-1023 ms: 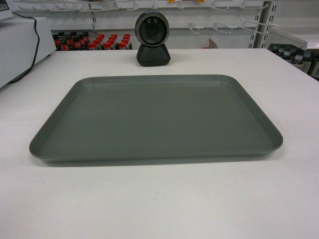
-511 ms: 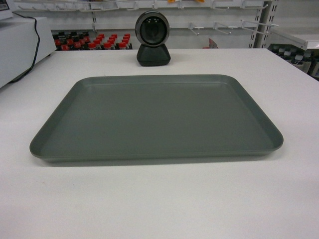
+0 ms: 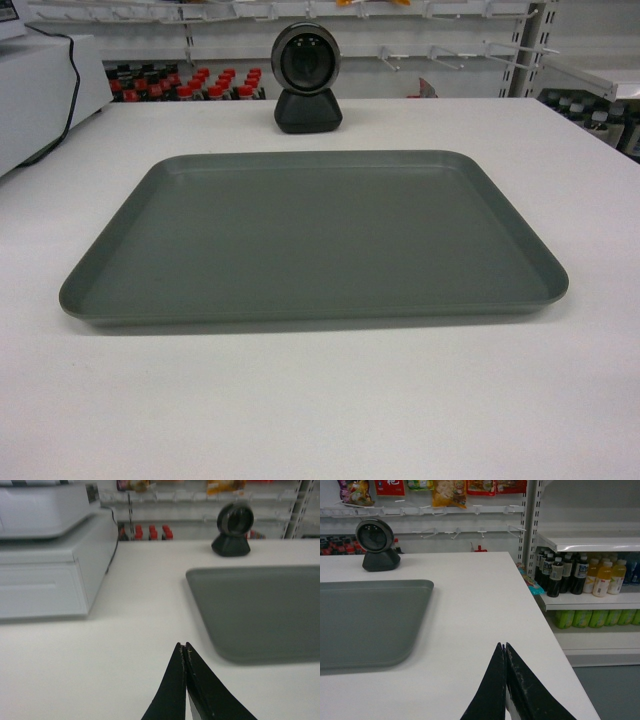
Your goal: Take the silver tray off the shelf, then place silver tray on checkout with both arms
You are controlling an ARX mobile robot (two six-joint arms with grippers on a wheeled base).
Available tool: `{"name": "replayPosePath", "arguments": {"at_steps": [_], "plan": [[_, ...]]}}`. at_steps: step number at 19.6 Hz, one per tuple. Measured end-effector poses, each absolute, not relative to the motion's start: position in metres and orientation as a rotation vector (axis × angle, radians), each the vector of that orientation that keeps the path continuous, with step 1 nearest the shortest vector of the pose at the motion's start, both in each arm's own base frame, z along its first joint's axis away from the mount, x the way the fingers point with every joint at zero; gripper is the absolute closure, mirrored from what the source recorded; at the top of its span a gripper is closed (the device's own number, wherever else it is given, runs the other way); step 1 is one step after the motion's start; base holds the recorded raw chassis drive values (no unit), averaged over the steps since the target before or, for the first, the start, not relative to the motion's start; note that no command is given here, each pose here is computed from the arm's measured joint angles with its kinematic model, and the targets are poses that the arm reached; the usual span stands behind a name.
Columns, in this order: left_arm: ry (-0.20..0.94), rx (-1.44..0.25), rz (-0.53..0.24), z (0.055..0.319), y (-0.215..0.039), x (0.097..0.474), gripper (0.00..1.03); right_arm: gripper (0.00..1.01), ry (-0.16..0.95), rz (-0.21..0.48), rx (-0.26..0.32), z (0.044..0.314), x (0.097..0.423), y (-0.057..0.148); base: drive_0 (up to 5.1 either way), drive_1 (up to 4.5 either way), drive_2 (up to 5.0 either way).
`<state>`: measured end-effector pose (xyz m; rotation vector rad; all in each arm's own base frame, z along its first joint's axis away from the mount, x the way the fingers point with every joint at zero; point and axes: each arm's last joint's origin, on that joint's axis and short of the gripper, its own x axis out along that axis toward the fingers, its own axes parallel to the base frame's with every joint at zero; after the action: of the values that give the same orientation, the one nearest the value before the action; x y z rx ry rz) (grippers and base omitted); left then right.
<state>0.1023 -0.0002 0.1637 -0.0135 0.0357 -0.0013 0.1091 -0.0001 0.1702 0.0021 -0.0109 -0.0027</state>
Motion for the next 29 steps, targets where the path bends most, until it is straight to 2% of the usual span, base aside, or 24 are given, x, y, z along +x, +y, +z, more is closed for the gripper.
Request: {"name": "replayPosePath", "arguments": {"at_steps": [2, 3, 5, 10, 11, 12, 14, 17, 18, 19, 20, 21, 22, 29], "plan": [[-0.018, -0.014, 0.000, 0.169, 0.000, 0.097, 1.01, 0.99, -0.002, -0.003, 0.002, 0.169, 0.107, 0.000, 0.0, 0.00, 0.0], [0.001, -0.014, -0.002, 0.166, 0.000, 0.098, 1.01, 0.99, 0.038, 0.001, 0.002, 0.164, 0.102, 0.000, 0.0, 0.00, 0.0], [0.009, -0.014, -0.002, 0.165, 0.000, 0.098, 1.01, 0.99, -0.026, 0.000, 0.002, 0.169, 0.097, 0.000, 0.0, 0.00, 0.0], [0.005, -0.014, -0.001, 0.165, 0.000, 0.098, 1.01, 0.99, -0.005, 0.000, 0.002, 0.167, 0.097, 0.000, 0.0, 0.00, 0.0], [0.005, -0.014, -0.001, 0.165, 0.000, 0.098, 1.01, 0.91, -0.006, 0.000, 0.002, 0.167, 0.097, 0.000, 0.0, 0.00, 0.0], [0.005, -0.014, -0.001, 0.165, 0.000, 0.098, 0.89, 0.79, -0.006, 0.000, 0.002, 0.167, 0.097, 0.000, 0.0, 0.00, 0.0], [0.005, -0.014, -0.001, 0.165, 0.000, 0.098, 0.71, 0.60, -0.006, 0.000, 0.002, 0.167, 0.097, 0.000, 0.0, 0.00, 0.0], [0.005, -0.014, -0.001, 0.165, 0.000, 0.098, 0.37, 0.25, -0.006, 0.000, 0.002, 0.167, 0.097, 0.000, 0.0, 0.00, 0.0], [0.005, -0.014, -0.001, 0.165, 0.000, 0.098, 0.29, 0.18, -0.006, 0.000, 0.002, 0.167, 0.097, 0.000, 0.0, 0.00, 0.0], [0.005, -0.014, -0.001, 0.165, 0.000, 0.098, 0.19, 0.07, -0.006, 0.000, 0.002, 0.167, 0.097, 0.000, 0.0, 0.00, 0.0], [0.005, -0.014, -0.001, 0.165, 0.000, 0.098, 0.06, 0.01, -0.006, 0.000, 0.002, 0.167, 0.097, 0.000, 0.0, 0.00, 0.0], [0.005, -0.013, -0.001, 0.165, 0.000, 0.098, 0.03, 0.04, -0.006, 0.000, 0.002, 0.167, 0.097, 0.000, 0.0, 0.00, 0.0], [0.005, -0.013, -0.001, 0.165, 0.000, 0.098, 0.06, 0.03, -0.006, 0.000, 0.002, 0.167, 0.097, 0.000, 0.0, 0.00, 0.0], [0.005, -0.013, -0.001, 0.165, 0.000, 0.098, 0.05, 0.03, -0.006, 0.000, 0.002, 0.167, 0.097, 0.000, 0.0, 0.00, 0.0]]}}
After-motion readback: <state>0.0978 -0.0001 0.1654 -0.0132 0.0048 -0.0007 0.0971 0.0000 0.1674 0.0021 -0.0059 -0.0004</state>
